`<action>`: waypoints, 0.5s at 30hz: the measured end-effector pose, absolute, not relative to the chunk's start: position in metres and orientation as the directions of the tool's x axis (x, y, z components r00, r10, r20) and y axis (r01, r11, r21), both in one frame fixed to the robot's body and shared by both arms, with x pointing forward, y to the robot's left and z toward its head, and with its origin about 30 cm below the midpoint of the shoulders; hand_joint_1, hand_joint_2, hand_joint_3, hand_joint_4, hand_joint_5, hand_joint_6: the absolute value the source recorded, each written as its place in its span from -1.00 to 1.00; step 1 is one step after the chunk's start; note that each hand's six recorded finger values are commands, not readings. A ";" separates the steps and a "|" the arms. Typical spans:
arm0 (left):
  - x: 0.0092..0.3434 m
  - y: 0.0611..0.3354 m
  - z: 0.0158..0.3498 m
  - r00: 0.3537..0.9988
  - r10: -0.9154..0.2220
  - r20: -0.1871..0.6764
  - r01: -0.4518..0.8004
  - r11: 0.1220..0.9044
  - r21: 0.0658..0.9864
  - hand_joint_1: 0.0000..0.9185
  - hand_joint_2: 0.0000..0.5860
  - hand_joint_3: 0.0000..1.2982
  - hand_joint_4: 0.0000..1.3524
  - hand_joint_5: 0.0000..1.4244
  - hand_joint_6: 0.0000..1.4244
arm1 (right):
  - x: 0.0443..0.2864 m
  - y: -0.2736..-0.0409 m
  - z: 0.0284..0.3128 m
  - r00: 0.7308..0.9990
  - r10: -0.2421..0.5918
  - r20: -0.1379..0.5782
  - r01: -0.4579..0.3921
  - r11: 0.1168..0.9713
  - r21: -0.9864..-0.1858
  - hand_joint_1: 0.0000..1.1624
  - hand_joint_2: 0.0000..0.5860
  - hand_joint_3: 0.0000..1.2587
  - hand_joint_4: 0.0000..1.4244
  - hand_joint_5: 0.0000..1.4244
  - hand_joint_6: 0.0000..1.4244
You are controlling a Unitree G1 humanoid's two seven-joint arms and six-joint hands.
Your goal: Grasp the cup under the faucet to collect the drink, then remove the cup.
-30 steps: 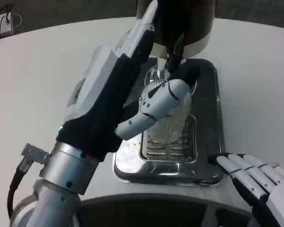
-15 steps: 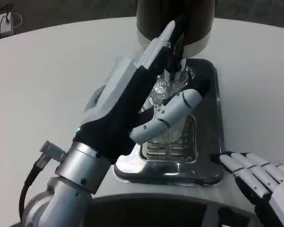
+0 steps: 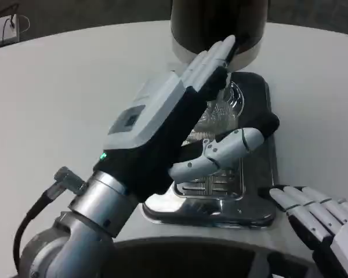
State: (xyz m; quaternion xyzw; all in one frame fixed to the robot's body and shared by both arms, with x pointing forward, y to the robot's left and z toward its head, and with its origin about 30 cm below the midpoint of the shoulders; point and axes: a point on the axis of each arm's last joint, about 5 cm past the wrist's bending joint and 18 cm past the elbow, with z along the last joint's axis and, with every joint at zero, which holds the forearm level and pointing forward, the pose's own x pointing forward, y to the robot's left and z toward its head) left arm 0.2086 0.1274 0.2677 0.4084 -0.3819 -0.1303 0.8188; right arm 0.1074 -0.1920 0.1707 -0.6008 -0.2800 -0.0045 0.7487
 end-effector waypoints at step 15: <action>0.202 0.129 0.279 0.689 -0.549 0.473 -0.202 0.481 0.853 -1.00 -0.40 -1.00 -1.00 -1.00 -1.00 | 0.110 -0.191 0.171 0.856 0.317 0.409 0.306 0.327 -0.894 -0.26 0.78 -0.73 -0.77 -0.74 -0.60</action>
